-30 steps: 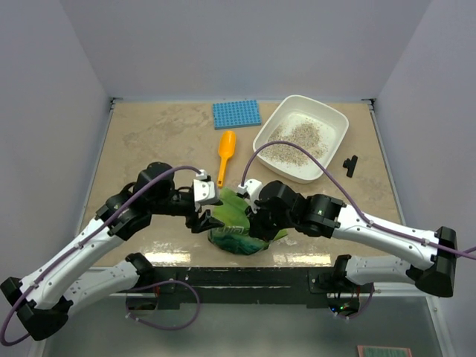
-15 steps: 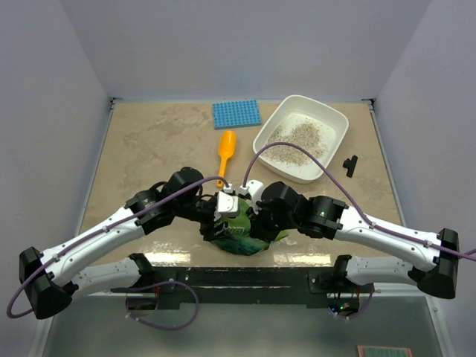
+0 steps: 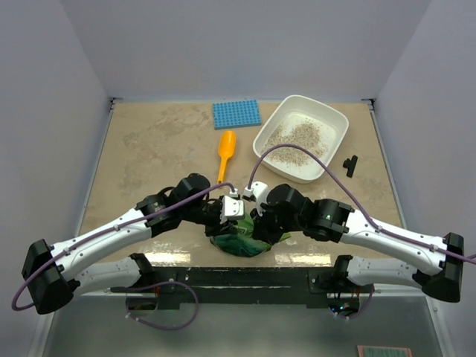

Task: Fill the litter box with clean litter

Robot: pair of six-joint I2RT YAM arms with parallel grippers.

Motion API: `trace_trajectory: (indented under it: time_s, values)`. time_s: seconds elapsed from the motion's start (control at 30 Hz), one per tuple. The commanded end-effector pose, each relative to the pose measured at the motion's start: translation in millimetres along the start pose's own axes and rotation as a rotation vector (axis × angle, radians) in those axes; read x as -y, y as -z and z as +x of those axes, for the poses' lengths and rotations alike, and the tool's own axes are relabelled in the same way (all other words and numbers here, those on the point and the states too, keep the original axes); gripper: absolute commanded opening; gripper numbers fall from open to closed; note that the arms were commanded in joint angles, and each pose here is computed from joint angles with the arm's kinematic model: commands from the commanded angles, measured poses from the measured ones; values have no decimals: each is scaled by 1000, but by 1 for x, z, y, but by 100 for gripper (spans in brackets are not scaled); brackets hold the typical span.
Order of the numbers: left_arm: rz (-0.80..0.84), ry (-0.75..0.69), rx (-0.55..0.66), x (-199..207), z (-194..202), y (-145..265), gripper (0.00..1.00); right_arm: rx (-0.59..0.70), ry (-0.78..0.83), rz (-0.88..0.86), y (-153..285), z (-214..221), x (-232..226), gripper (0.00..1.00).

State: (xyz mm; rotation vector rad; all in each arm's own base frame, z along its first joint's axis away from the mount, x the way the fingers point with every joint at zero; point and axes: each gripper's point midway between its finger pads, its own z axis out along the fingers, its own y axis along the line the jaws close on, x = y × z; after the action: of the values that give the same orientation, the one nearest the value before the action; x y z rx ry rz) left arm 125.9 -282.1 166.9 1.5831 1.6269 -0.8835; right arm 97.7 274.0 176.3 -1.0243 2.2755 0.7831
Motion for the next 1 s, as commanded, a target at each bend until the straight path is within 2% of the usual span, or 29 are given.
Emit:
trace_trajectory:
  time_s: [0.0, 0.03, 0.13, 0.17, 0.2, 0.3, 0.4, 0.47, 0.67, 0.77, 0.8, 0.9, 0.97]
  values:
    - [-99, -1, -52, -20, 21, -10, 7, 65, -10, -79, 12, -12, -16, 0]
    - [-103, 3, -59, -20, 26, -12, 0, 64, -10, -79, 12, -11, -16, 0]
    - [-140, -2, -65, -25, 31, -10, 0, 73, -8, -62, 13, -11, -12, 0]
    - [-151, -4, -72, -27, 32, -8, 0, 82, -13, -50, 13, -13, -10, 3]
    - [-183, -11, -83, -31, 32, -4, 0, 95, -12, -40, 15, -16, -9, 16]
    - [-258, -59, -97, -41, 26, 14, 0, 143, -8, 7, 22, -30, -3, 32]
    - [-321, -90, -97, -50, 22, 31, 0, 209, 0, 50, 33, -51, 1, 43]
    - [-360, -98, -72, -58, 16, 43, 0, 265, 5, 121, 41, -67, 11, 46]
    - [-401, -183, -42, -79, -3, 65, 0, 448, 73, 267, 75, -121, 27, 69]
    - [-404, -240, -51, -92, -15, 73, 0, 515, 172, 302, 88, -138, 30, 76]
    - [-380, -290, -56, -93, -18, 72, 0, 514, 258, 291, 89, -139, 28, 84]
    - [-338, -371, -59, -100, -32, 66, 0, 574, 373, 325, 103, -148, 31, 95]
    - [-324, -404, -58, -110, -43, 64, 0, 598, 415, 357, 111, -151, 36, 98]
